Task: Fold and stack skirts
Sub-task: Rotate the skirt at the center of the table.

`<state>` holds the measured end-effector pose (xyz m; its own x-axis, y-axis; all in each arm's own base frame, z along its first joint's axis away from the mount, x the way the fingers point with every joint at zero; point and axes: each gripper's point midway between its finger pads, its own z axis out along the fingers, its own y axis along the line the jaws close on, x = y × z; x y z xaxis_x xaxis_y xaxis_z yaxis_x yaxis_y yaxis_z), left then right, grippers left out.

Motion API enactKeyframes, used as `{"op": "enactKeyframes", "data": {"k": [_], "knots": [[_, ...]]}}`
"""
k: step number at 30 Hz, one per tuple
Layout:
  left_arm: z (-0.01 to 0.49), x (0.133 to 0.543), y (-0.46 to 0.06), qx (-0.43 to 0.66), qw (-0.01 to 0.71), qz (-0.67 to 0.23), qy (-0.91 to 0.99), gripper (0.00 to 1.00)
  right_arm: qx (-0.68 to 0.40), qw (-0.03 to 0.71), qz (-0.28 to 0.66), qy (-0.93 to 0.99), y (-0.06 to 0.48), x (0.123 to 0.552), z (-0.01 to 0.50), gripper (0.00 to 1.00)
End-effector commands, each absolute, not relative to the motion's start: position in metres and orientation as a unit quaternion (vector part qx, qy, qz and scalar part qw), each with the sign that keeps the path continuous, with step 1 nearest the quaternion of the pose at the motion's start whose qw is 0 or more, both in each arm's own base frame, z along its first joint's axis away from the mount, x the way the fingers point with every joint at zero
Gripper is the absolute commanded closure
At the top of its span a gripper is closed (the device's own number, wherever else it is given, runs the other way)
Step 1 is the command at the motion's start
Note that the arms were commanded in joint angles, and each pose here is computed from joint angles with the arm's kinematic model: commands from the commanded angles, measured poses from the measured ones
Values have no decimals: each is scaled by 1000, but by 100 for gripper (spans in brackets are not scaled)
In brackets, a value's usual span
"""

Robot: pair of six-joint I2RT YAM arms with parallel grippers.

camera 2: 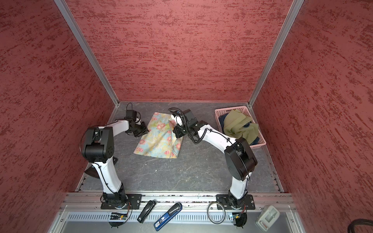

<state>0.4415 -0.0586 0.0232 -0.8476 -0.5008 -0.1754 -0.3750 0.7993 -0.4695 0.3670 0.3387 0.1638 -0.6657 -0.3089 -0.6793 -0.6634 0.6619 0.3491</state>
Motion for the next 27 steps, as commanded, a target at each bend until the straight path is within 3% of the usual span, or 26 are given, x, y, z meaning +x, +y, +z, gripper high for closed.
{"op": "enactKeyframes", "data": {"k": [1, 11, 16, 18, 22, 27], "knots": [[2, 416, -79, -228, 104, -211, 945, 83, -287, 329, 298, 849, 327, 377, 191, 100], [-10, 390, -165, -195, 75, -241, 948, 84, -270, 368, 249, 854, 276, 408, 211, 100], [16, 398, -186, -173, 91, -266, 944, 83, -270, 381, 223, 855, 257, 414, 213, 100], [41, 410, -175, -169, 121, -272, 939, 78, -272, 384, 224, 854, 257, 414, 214, 100], [78, 427, -145, -177, 164, -264, 934, 58, -270, 386, 229, 852, 258, 414, 212, 100], [70, 423, -135, -176, 153, -250, 940, 43, -266, 391, 237, 849, 259, 412, 214, 100]]}}
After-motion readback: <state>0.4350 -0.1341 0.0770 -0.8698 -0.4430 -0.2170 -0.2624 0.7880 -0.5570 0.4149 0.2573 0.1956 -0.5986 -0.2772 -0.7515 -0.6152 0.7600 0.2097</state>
